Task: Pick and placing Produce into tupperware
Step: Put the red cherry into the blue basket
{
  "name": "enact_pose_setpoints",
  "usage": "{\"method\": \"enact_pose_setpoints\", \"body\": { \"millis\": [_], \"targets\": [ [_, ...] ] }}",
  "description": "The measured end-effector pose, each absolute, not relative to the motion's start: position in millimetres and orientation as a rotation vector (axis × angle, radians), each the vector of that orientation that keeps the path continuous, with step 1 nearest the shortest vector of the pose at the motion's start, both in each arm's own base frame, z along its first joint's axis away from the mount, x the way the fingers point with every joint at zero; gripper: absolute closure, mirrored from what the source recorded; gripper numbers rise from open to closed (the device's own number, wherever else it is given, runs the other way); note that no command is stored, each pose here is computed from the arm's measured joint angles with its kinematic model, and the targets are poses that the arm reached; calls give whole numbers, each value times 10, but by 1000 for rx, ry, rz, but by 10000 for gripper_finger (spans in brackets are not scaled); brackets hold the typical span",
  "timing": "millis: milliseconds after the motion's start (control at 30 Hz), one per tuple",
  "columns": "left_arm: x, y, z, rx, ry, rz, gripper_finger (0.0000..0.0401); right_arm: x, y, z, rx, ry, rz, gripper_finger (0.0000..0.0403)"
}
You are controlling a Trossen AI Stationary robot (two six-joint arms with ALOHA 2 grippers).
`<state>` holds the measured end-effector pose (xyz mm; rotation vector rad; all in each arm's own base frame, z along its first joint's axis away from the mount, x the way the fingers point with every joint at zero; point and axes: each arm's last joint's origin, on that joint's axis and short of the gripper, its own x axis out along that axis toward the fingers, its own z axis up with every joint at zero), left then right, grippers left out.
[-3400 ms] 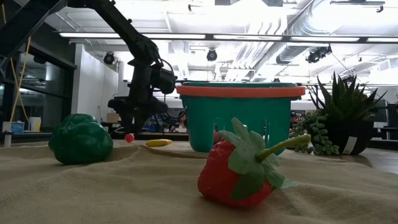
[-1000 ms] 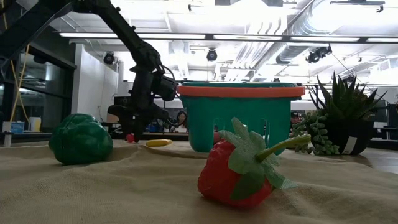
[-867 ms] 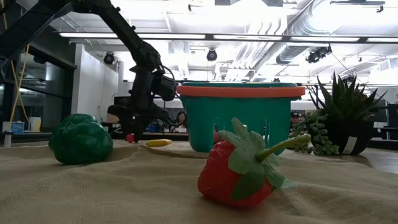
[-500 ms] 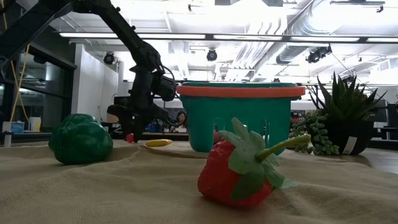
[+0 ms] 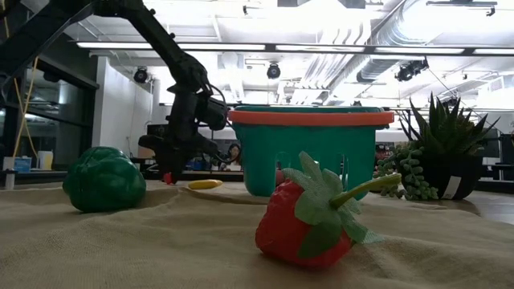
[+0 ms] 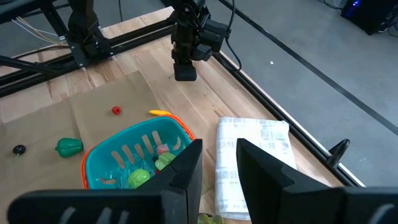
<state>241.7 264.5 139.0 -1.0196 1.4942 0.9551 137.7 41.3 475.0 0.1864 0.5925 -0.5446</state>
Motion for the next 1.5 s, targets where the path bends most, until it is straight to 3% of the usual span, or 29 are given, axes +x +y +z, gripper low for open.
{"method": "enact_pose_setpoints", "body": {
  "millis": [233,533,833,1167,1500],
  "targets": [
    [2421,2649,1389,-1018,1488,955,279,1377,414,4750,186,593,-544,314],
    [2421,2650,1389,-1018,1487,955,306,1377,413,4749,186,593,-545,314],
    [2425,2650,1389,-1023,1483,949,269,1377,414,4749,186,593,-544,314],
    [2426,2651,1388,-1023,1481,949,295,1377,414,4750,186,592,-544,314],
    [2427,2652,1388,-1023,1480,949,281,1377,413,4749,186,593,-545,314]
  ]
}}
